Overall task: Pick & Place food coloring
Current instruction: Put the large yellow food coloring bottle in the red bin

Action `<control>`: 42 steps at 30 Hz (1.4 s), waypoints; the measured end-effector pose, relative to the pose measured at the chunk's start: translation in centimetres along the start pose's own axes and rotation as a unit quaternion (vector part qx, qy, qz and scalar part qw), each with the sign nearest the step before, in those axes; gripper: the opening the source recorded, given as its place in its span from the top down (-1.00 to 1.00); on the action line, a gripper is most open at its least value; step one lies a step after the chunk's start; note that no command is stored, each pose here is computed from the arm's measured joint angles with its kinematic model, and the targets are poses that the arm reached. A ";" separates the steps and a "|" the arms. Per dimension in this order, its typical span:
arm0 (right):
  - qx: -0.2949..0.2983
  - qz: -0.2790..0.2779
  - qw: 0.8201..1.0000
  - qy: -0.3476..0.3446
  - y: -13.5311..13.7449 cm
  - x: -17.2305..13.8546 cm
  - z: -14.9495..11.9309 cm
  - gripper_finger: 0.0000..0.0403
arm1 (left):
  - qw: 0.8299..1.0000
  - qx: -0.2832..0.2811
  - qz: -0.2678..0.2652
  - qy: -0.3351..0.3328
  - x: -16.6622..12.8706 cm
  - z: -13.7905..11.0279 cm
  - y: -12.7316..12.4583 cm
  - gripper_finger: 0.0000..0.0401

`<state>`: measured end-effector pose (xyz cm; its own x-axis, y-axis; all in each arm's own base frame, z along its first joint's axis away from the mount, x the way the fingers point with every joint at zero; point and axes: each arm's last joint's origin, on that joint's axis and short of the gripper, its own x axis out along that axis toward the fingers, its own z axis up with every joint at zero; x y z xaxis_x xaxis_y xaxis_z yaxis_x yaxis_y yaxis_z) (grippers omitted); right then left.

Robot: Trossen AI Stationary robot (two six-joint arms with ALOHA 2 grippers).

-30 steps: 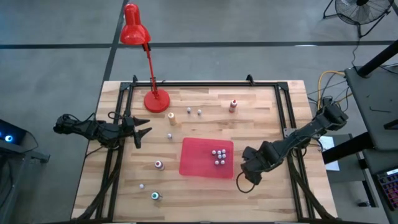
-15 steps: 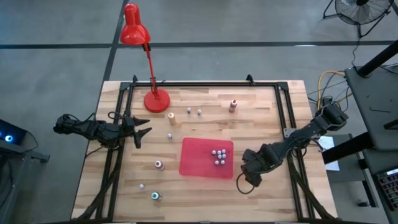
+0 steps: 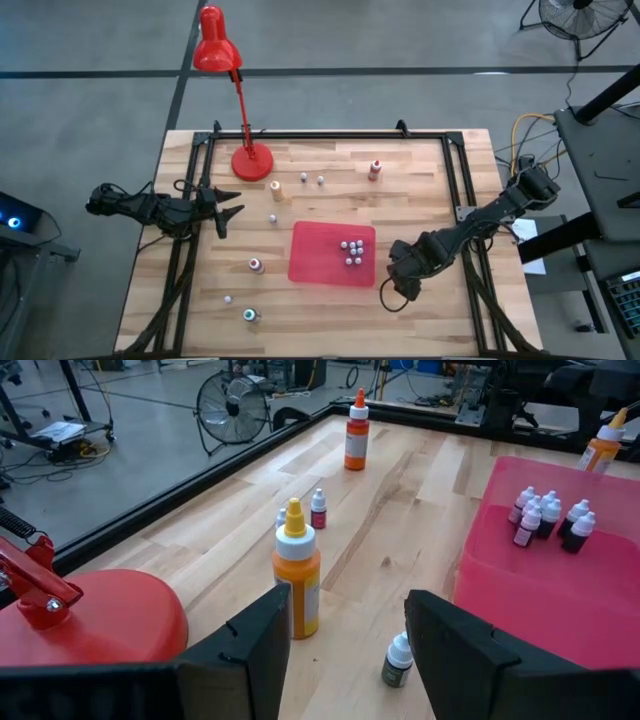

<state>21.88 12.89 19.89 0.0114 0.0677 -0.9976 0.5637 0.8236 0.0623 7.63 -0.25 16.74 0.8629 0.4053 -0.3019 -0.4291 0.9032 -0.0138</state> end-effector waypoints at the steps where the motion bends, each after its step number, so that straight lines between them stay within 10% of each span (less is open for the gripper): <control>1: 0.000 0.000 1.000 0.000 0.0 0.0 0.0 -0.24 | 1.000 0.000 0.000 0.000 0.0 0.0 0.0 0.15; 26: -0.030 -0.006 0.999 0.014 0.0 -0.3 -0.1 0.26 | 1.000 0.000 0.000 0.000 0.0 0.0 0.0 0.15; 42: -0.174 0.008 0.985 -0.010 1.0 -8.0 1.8 0.26 | 1.000 0.000 0.000 0.000 0.0 0.0 0.0 0.15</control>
<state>23.79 12.14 27.91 0.0374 0.0743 -0.9965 0.2468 0.9656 0.0812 7.63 -0.25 16.73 0.8628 0.4055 -0.3020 -0.4292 0.9031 -0.0138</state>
